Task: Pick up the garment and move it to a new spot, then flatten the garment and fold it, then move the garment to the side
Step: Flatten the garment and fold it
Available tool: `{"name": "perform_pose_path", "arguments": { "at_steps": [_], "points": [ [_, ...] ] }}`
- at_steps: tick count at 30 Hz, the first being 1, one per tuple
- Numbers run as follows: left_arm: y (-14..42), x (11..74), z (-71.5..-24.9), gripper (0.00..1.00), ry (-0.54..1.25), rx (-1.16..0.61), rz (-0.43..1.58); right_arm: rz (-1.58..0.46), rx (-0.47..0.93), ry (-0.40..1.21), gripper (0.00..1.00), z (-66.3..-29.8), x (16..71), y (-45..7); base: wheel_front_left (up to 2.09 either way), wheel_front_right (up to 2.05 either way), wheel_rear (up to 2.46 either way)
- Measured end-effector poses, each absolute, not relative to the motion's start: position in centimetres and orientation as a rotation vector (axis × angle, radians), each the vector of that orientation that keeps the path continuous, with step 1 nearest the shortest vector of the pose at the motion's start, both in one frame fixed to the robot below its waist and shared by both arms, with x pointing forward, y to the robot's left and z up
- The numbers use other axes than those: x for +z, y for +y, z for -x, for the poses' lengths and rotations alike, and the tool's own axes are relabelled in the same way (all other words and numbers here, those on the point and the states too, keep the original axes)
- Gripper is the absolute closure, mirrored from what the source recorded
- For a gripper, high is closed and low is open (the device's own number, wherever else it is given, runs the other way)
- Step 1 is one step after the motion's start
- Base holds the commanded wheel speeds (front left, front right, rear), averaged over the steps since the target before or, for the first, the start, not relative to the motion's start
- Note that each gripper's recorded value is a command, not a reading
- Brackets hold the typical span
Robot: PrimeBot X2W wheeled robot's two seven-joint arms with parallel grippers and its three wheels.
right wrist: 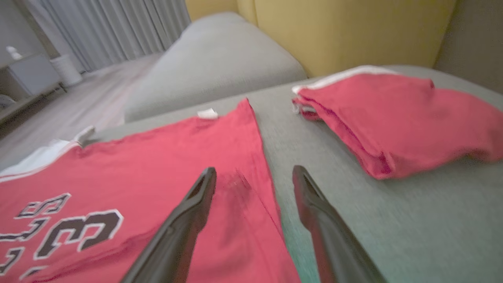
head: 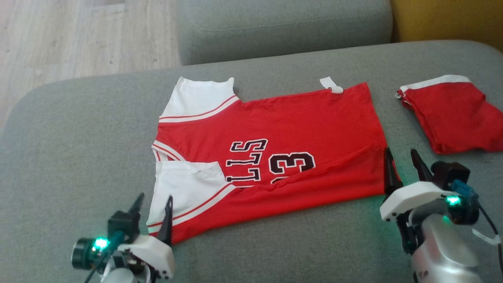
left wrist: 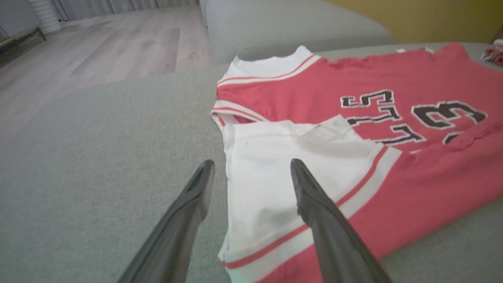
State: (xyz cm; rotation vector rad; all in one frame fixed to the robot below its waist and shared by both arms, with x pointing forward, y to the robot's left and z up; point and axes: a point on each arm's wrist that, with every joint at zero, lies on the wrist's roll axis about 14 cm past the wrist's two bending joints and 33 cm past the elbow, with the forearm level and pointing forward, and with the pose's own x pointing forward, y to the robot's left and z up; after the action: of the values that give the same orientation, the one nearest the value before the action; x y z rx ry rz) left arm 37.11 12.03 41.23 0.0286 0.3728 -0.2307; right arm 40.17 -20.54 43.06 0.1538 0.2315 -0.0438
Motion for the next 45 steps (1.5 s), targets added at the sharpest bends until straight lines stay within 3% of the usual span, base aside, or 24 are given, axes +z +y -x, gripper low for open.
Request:
{"name": "perform_pose_path", "arguments": {
  "at_steps": [9, 17, 22, 28, 38, 45],
  "points": [
    [10.2, 47.3, -42.4, 0.0, 0.081, -0.264, 0.054, -0.142, -0.003, 0.095, 0.0, -40.1, 45.9, -19.7, 0.0, 0.0, 0.0],
    [7.8, 50.8, -49.6, 0.0, 0.021, -0.415, -0.047, -0.166, -0.013, 0.049, 0.0, -40.7, 46.8, -20.1, 0.0, 0.0, 0.0],
    [6.8, 50.6, -55.4, 0.0, 0.128, -0.503, -0.167, -0.184, -0.024, 0.055, 0.0, -41.3, 46.3, -20.5, 0.0, 0.0, 0.0],
    [7.5, 45.8, -59.9, 0.0, 0.369, -0.509, -0.28, -0.192, -0.053, 0.054, 0.0, -42.0, 46.0, -21.7, 0.0, 0.0, 0.0],
    [7.5, 37.8, -61.9, 0.0, 0.686, -0.529, -0.299, -0.189, -0.107, 0.122, 0.0, -41.3, 43.5, -23.3, 0.0, 0.0, 0.0],
    [9.6, 35.6, -63.5, 0.0, 0.753, -0.468, -0.312, -0.185, -0.12, 0.147, 0.0, -41.0, 42.7, -23.6, 0.0, 0.0, 0.0]
  ]
}}
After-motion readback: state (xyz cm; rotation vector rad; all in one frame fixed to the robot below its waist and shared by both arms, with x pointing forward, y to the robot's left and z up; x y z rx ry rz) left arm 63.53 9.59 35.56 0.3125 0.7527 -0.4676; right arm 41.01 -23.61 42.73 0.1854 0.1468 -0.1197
